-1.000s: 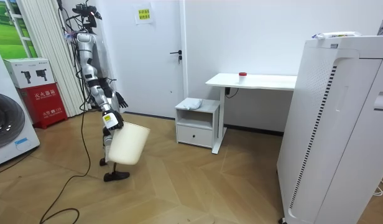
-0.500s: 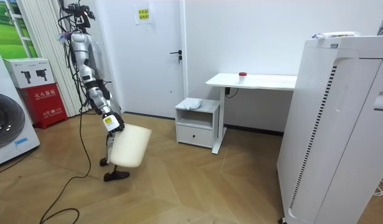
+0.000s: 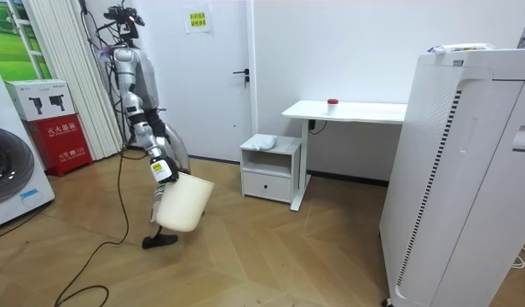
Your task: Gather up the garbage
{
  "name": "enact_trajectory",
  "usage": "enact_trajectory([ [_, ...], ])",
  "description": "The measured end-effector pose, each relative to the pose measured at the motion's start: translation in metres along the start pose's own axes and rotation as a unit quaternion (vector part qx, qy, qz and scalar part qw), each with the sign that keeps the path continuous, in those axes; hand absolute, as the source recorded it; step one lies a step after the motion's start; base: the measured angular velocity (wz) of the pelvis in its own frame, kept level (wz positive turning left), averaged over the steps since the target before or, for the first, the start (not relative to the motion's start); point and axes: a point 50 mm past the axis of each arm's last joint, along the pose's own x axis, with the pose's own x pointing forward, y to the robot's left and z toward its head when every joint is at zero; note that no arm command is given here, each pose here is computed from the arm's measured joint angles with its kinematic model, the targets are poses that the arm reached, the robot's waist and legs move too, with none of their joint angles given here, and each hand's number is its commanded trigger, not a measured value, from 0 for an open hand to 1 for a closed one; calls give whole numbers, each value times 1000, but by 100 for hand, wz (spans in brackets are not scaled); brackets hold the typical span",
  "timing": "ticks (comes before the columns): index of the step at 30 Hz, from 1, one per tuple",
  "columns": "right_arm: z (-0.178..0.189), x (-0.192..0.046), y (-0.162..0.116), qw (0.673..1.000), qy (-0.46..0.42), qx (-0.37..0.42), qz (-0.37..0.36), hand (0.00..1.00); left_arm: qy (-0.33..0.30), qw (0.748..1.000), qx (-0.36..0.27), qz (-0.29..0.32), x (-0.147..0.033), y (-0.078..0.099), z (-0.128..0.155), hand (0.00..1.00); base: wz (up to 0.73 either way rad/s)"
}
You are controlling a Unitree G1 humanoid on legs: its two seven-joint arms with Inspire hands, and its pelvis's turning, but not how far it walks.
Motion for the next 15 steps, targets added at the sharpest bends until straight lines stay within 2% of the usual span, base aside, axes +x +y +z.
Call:
enact_trajectory([
  [5, 14, 2, 7, 1000, -18, -22, 10, 100, -40, 999, -22, 9, 8, 5, 36, 0, -6],
  [8, 29, 4, 14, 999, -37, -27, 13, 100, -91, 995, -24, 23, 10, 10, 63, 0, 13],
  [15, 53, 5, 25, 996, -77, -20, 42, 100, -126, 992, -21, 20, 9, 5, 80, 0, 2],
])
